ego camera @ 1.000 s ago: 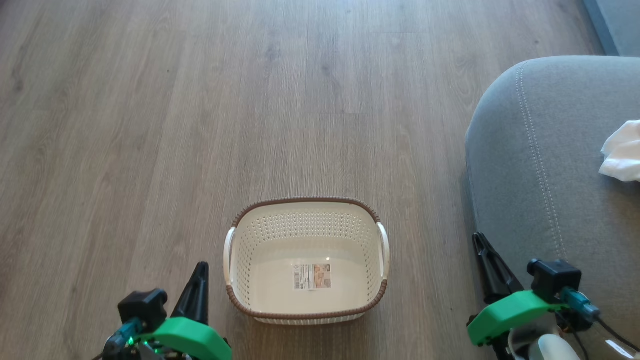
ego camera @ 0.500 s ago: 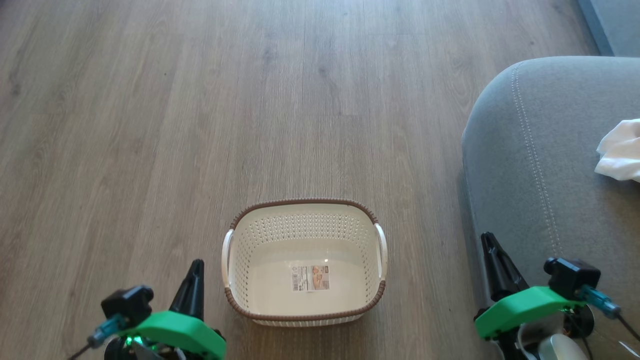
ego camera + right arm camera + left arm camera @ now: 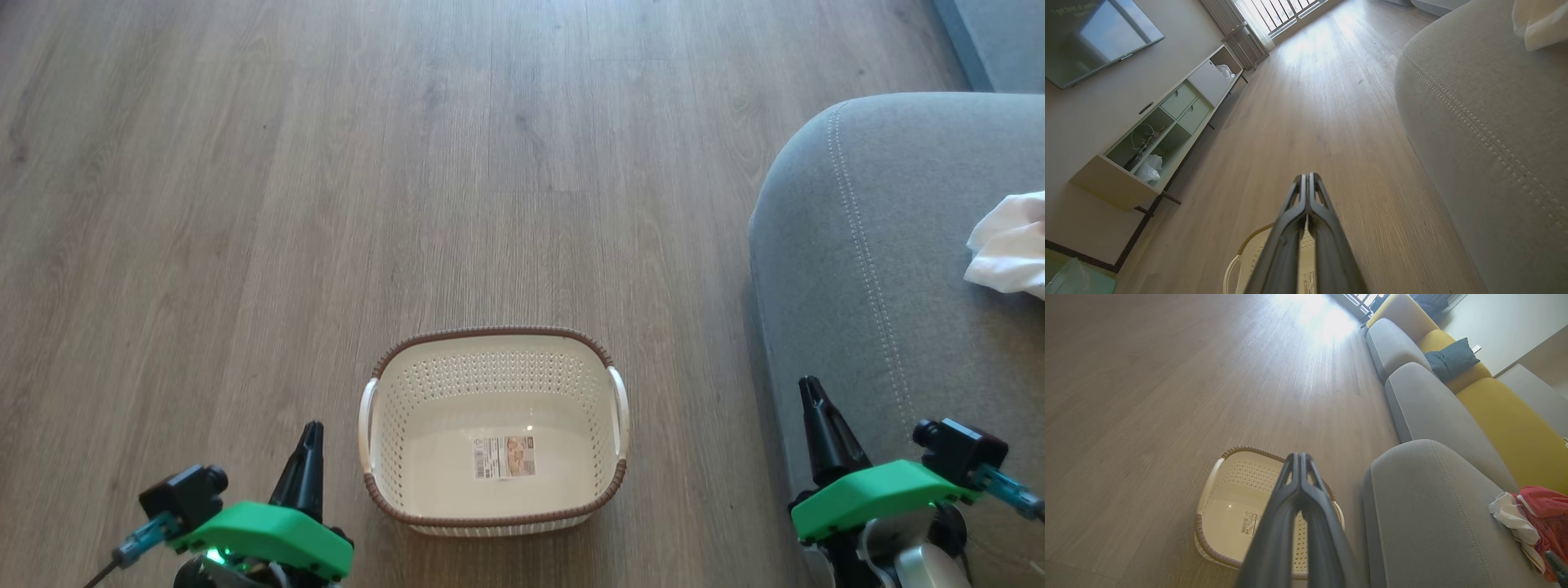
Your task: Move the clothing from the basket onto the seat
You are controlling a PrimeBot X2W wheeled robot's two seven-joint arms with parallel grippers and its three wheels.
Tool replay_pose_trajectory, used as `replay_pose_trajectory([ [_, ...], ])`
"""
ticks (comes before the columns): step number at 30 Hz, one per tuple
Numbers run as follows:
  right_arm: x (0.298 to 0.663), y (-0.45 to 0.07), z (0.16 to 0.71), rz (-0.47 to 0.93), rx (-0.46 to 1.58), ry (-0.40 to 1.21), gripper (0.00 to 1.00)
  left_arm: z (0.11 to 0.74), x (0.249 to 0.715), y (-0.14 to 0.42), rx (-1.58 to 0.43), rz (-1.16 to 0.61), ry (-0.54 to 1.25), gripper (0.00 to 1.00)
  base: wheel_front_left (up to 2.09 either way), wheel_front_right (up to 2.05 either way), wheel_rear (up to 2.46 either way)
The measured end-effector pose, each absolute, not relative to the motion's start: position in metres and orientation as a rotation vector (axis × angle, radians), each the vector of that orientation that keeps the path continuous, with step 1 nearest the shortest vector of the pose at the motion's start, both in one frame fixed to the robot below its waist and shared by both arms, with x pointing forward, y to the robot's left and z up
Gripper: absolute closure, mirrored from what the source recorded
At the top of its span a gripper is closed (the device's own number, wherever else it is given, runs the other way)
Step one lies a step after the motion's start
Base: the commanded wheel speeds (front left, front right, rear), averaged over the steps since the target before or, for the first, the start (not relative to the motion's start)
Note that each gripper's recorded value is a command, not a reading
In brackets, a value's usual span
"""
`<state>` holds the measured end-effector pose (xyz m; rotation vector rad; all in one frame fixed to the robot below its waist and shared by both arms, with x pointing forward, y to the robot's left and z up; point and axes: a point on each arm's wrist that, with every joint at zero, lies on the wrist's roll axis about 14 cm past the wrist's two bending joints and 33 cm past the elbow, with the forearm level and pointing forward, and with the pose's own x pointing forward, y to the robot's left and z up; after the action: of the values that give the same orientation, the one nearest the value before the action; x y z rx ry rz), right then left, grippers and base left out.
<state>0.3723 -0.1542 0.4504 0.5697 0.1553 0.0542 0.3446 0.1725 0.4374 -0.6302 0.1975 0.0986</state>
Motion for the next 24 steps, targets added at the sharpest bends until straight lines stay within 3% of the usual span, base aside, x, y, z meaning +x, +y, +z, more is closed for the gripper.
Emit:
replay_pose_trajectory([
  [24,0.373,-0.171,0.454,-0.022,0.840,0.155,1.00,0.443,0.353,0.179,-0.888,0.120,0.195,1.00,0.00,0.00,0.00],
])
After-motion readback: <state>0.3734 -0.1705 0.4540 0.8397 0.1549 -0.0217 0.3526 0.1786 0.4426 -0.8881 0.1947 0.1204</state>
